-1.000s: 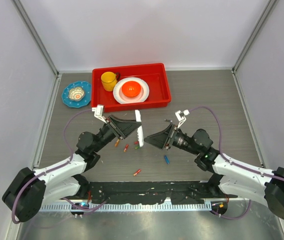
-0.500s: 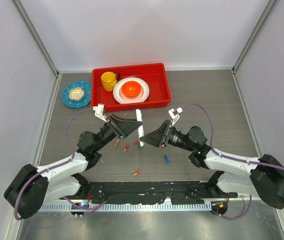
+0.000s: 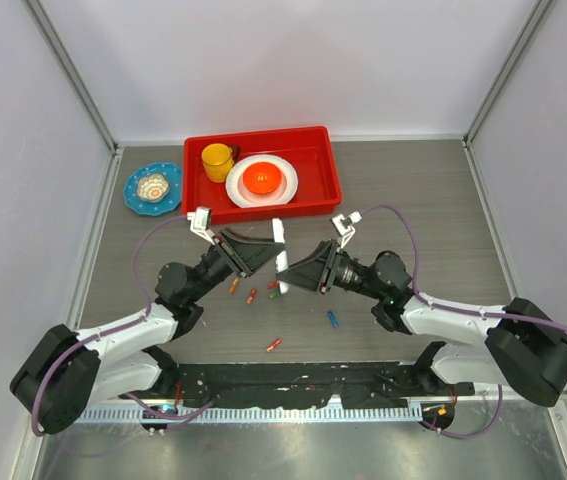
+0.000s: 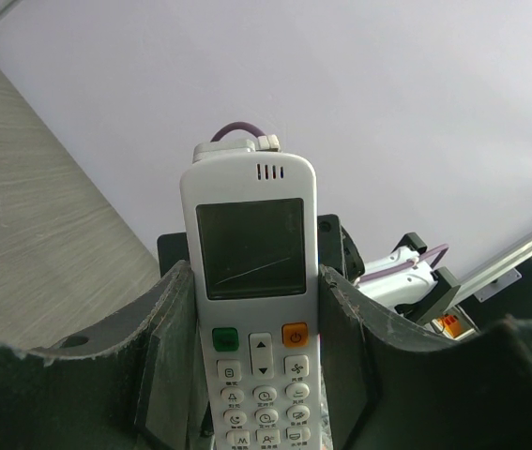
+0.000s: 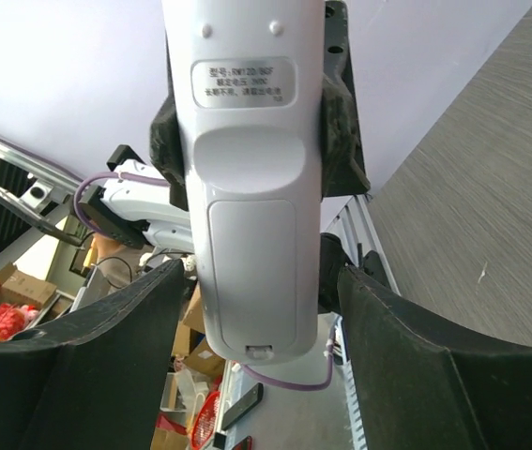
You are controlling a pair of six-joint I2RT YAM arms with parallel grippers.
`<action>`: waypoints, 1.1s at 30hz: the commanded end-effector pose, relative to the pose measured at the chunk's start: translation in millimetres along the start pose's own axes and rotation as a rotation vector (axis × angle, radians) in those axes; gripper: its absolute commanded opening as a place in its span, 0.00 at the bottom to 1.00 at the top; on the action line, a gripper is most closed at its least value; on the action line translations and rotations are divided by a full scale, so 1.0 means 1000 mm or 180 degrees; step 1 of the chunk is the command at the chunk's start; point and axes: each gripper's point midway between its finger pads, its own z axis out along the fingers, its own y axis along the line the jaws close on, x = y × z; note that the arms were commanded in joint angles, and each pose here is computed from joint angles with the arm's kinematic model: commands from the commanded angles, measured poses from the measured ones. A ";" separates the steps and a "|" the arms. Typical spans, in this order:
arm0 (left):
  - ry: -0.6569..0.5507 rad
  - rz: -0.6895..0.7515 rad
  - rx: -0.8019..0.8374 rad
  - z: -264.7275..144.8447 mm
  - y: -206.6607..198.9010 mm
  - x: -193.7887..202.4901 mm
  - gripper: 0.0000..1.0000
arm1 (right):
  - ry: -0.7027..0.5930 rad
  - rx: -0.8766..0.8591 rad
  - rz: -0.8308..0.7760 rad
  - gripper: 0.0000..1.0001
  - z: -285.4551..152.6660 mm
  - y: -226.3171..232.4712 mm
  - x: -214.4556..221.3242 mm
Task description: Load the batteries into the remote control
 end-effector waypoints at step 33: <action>-0.0220 0.0481 -0.0978 -0.009 0.018 -0.040 1.00 | 0.0538 0.1666 -0.1429 0.19 -0.040 -0.025 -0.027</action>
